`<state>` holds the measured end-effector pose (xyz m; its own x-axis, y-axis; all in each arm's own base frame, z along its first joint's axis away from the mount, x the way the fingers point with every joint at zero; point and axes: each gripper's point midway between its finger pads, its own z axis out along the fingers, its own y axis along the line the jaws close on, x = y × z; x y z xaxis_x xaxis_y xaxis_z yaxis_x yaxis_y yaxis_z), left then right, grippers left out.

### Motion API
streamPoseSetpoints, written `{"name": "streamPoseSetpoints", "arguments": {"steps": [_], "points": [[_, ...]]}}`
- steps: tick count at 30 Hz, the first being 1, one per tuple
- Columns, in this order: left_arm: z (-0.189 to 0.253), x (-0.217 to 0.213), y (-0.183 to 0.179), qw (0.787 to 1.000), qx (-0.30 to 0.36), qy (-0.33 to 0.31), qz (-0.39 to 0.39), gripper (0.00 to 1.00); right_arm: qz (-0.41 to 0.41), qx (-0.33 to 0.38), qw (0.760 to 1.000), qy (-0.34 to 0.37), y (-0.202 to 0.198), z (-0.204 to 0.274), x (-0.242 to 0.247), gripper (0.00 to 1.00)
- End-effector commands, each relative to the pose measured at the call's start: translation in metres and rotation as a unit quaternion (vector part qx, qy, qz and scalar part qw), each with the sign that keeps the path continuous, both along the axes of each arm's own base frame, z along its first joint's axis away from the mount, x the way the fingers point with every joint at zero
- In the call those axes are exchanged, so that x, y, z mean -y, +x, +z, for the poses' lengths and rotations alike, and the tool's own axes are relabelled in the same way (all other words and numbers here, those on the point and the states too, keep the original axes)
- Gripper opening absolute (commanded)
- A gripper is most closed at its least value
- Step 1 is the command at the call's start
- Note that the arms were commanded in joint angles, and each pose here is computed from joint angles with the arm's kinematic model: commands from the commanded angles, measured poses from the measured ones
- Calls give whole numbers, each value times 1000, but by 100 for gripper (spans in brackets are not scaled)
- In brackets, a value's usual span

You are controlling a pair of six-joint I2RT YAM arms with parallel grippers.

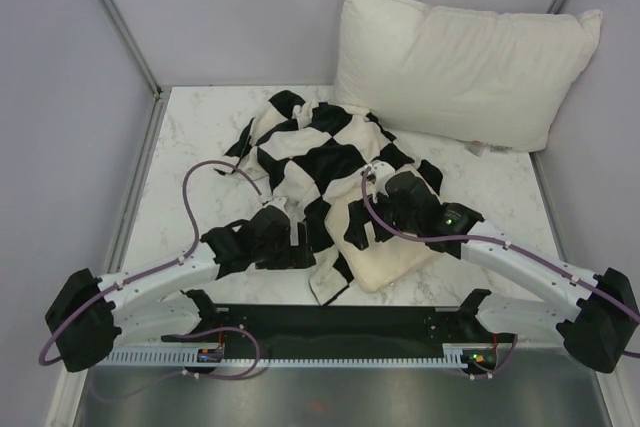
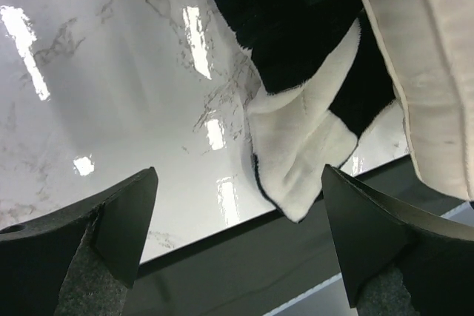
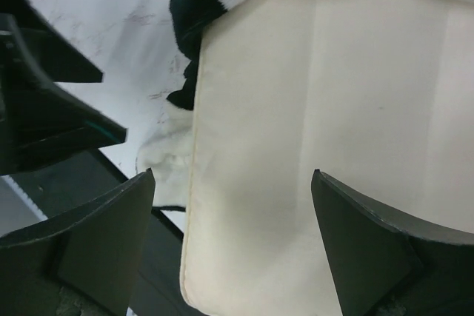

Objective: Put the pillow into the pillowcase

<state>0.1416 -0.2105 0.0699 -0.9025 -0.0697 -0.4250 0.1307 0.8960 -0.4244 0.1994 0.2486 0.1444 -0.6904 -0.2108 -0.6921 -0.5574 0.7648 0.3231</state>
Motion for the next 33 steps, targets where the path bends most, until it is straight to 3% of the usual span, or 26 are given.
{"name": "streamPoseSetpoints", "arguments": {"steps": [1,8,11,16,19,20,22,23,24,27,33], "points": [[3,28,15,999,16,-45,-1,100,37,4,997,62,-12,38,-17,95],[-16,49,24,999,-2,-45,-11,100,-118,57,990,-56,38,34,43,96],[-29,59,26,999,-18,-48,-14,90,-156,62,984,-67,49,34,61,96],[-59,78,33,998,-46,-49,-11,84,-233,80,967,-63,66,42,96,96],[-47,85,46,998,-11,-65,-4,64,-248,81,965,-36,66,49,109,96],[-43,87,49,997,-1,-73,-5,49,-258,80,962,-31,68,50,116,96],[-39,96,48,996,-1,-88,-22,36,-264,80,961,-27,67,49,121,96],[-39,104,51,995,0,-89,-37,10,-269,81,959,-21,68,51,124,96],[-38,108,50,995,-2,-90,-52,2,-269,80,960,-20,67,50,126,96],[-29,112,47,992,1,-97,-75,2,-277,77,958,-18,67,48,131,96],[-3,62,31,994,27,-98,-42,2,-332,64,941,-4,74,38,151,98]]}}
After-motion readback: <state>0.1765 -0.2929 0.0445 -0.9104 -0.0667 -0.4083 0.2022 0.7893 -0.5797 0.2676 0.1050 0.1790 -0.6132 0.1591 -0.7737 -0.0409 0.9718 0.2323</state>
